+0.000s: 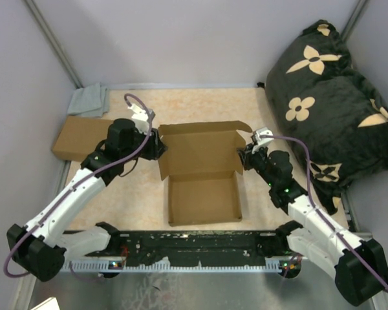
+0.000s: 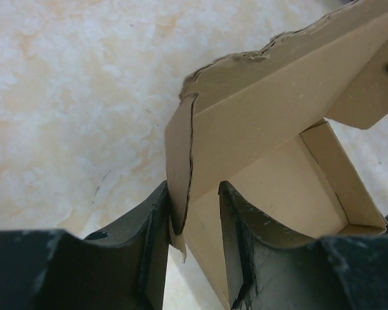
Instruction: Fold the paper box
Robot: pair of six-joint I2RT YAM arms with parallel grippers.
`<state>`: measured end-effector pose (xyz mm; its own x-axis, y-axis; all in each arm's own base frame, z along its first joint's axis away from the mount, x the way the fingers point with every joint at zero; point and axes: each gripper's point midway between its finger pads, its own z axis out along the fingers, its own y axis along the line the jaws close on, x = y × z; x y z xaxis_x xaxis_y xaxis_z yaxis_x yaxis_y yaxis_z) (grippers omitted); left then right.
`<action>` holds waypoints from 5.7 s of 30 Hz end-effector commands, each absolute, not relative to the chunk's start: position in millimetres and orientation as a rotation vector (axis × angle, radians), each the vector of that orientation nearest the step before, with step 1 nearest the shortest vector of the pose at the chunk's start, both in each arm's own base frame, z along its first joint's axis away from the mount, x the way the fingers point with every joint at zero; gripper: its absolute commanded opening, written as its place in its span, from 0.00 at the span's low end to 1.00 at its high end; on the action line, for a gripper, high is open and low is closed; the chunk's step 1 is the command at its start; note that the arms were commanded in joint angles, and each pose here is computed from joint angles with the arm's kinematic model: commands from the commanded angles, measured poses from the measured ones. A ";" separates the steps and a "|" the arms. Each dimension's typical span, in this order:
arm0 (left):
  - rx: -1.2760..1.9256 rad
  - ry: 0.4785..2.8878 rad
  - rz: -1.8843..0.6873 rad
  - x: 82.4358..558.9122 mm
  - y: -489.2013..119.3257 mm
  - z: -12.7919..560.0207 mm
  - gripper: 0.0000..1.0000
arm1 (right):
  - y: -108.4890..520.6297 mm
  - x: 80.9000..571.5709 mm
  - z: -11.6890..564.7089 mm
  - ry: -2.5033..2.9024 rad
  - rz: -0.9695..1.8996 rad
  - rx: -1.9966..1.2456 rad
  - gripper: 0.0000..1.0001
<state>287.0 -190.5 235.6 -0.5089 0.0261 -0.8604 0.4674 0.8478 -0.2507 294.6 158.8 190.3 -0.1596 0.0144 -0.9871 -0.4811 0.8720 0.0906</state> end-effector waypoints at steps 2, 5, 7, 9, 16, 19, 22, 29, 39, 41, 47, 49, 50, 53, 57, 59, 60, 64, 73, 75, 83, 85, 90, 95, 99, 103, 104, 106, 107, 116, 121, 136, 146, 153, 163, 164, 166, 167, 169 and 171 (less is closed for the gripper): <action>0.378 2.108 -0.497 287.7 -198.2 227.3 0.39 | 164.1 299.4 228.6 1.629 0.488 -0.328 0.13; 0.365 2.124 -0.459 289.0 -199.9 225.4 0.31 | 164.3 298.8 228.7 1.664 0.492 -0.322 0.15; 0.349 2.129 -0.424 291.0 -197.2 225.8 0.22 | 164.3 298.6 227.8 1.703 0.496 -0.309 0.19; 0.332 2.129 -0.392 293.2 -193.8 227.9 0.09 | 163.8 298.8 226.8 1.759 0.495 -0.294 0.28; 0.310 2.042 -0.348 293.1 -184.6 248.8 0.00 | 162.7 303.8 230.7 1.949 0.445 -0.297 0.55; 0.339 1.968 -0.370 287.5 -184.8 256.6 0.00 | 159.9 304.9 232.5 2.001 0.411 -0.309 0.56; 0.337 1.901 -0.384 282.6 -181.4 264.1 0.00 | 157.6 304.9 238.5 2.022 0.391 -0.312 0.56; 0.320 1.842 -0.429 278.9 -183.4 267.8 0.00 | 171.2 290.6 240.5 2.100 0.488 -0.372 0.42; 0.258 1.795 -0.440 290.3 -191.7 273.8 0.00 | 173.1 311.8 237.3 2.131 0.470 -0.239 0.15; 0.249 1.779 -0.442 295.0 -195.0 277.9 0.00 | 175.1 319.9 235.7 2.110 0.469 -0.216 0.16; 0.228 1.726 -0.419 314.7 -203.1 288.8 0.00 | 178.0 342.1 248.6 1.966 0.476 -0.157 0.16; 0.222 1.708 -0.423 319.6 -206.4 291.5 0.00 | 177.8 346.3 252.0 1.930 0.476 -0.139 0.16; 0.219 1.701 -0.425 321.8 -207.8 292.3 0.00 | 177.6 348.1 252.6 1.916 0.475 -0.132 0.16; 0.201 1.685 -0.434 327.1 -211.2 293.4 0.00 | 175.4 350.7 247.6 1.896 0.467 -0.111 0.16; 0.182 1.693 -0.483 328.6 -219.0 288.8 0.03 | 168.6 348.7 229.1 1.911 0.434 -0.095 0.16; 0.175 1.709 -0.518 326.7 -223.7 284.0 0.06 | 165.8 343.9 216.2 1.931 0.428 -0.090 0.16; 0.171 1.715 -0.535 325.8 -225.8 281.3 0.07 | 164.8 341.9 211.2 1.937 0.428 -0.085 0.16; 0.149 1.755 -0.596 320.6 -232.0 264.0 0.16 | 159.9 332.4 195.1 1.953 0.429 -0.061 0.16; 0.119 1.821 -0.716 309.3 -245.2 244.8 0.29 | 155.5 314.6 186.2 1.954 0.409 -0.047 0.16; 0.125 1.837 -0.727 307.7 -248.0 238.9 0.29 | 156.3 312.8 189.0 1.948 0.407 -0.044 0.16; 0.158 1.922 -0.651 305.4 -242.9 208.5 0.17 | 164.9 300.0 183.9 1.954 0.374 -0.054 0.17; 0.157 1.943 -0.650 301.8 -241.5 201.9 0.13 | 162.8 295.8 173.8 1.983 0.350 -0.054 0.18; 0.123 1.971 -0.685 290.0 -237.8 190.2 0.06 | 151.0 286.4 157.5 2.032 0.292 -0.029 0.20; 0.094 1.989 -0.774 278.0 -244.6 185.3 0.01 | 140.6 279.3 141.8 2.082 0.238 -0.012 0.20; 0.105 2.007 -0.782 272.9 -251.9 179.0 0.00 | 136.7 275.0 132.9 2.115 0.219 0.000 0.21; 0.116 2.010 -0.722 275.6 -249.9 176.8 0.00 | 137.5 271.2 134.7 2.116 0.241 0.003 0.26; 0.121 2.007 -0.695 277.7 -247.9 178.3 0.00 | 139.0 269.8 137.5 2.115 0.256 -0.003 0.31; 0.122 1.993 -0.621 284.0 -240.3 182.0 0.00 | 143.4 266.8 145.8 2.108 0.295 -0.021 0.41; 0.121 1.985 -0.577 287.9 -235.6 185.0 0.00 | 146.8 265.4 152.1 2.100 0.322 -0.036 0.44; 0.110 1.851 -0.254 320.5 -197.9 237.3 0.00 | 168.5 243.9 193.7 2.098 0.485 -0.210 0.52; 0.109 1.740 -0.166 335.8 -190.2 265.3 0.00 | 163.6 238.3 192.9 2.113 0.465 -0.235 0.53; 0.138 1.573 0.003 347.6 -170.2 249.1 0.00 | 151.3 274.1 208.4 2.078 0.257 -0.231 0.68; 0.132 1.593 -0.064 338.9 -172.4 231.4 0.00 | 149.8 315.1 218.1 1.988 0.159 -0.258 0.69; 0.140 1.588 -0.085 337.5 -174.9 237.2 0.00 | 152.8 339.2 224.2 1.890 0.129 -0.276 0.69; 0.153 1.620 -0.141 333.8 -182.6 233.2 0.00 | 187.8 344.3 225.8 1.862 0.326 -0.350 0.28; 0.154 1.622 -0.162 332.7 -185.1 233.6 0.00 | 189.9 342.4 225.4 1.868 0.346 -0.349 0.25; 0.151 1.627 -0.211 330.9 -191.4 235.4 0.00 | 193.9 337.7 224.8 1.882 0.386 -0.348 0.21; 0.155 1.633 -0.231 330.3 -194.5 235.9 0.00 | 195.9 335.4 224.9 1.886 0.408 -0.346 0.20; 0.158 1.637 -0.267 329.3 -200.3 239.6 0.00 | 200.1 332.0 226.1 1.891 0.445 -0.342 0.20; 0.157 1.645 -0.296 329.0 -205.1 243.5 0.02 | 202.2 331.3 230.3 1.886 0.466 -0.331 0.20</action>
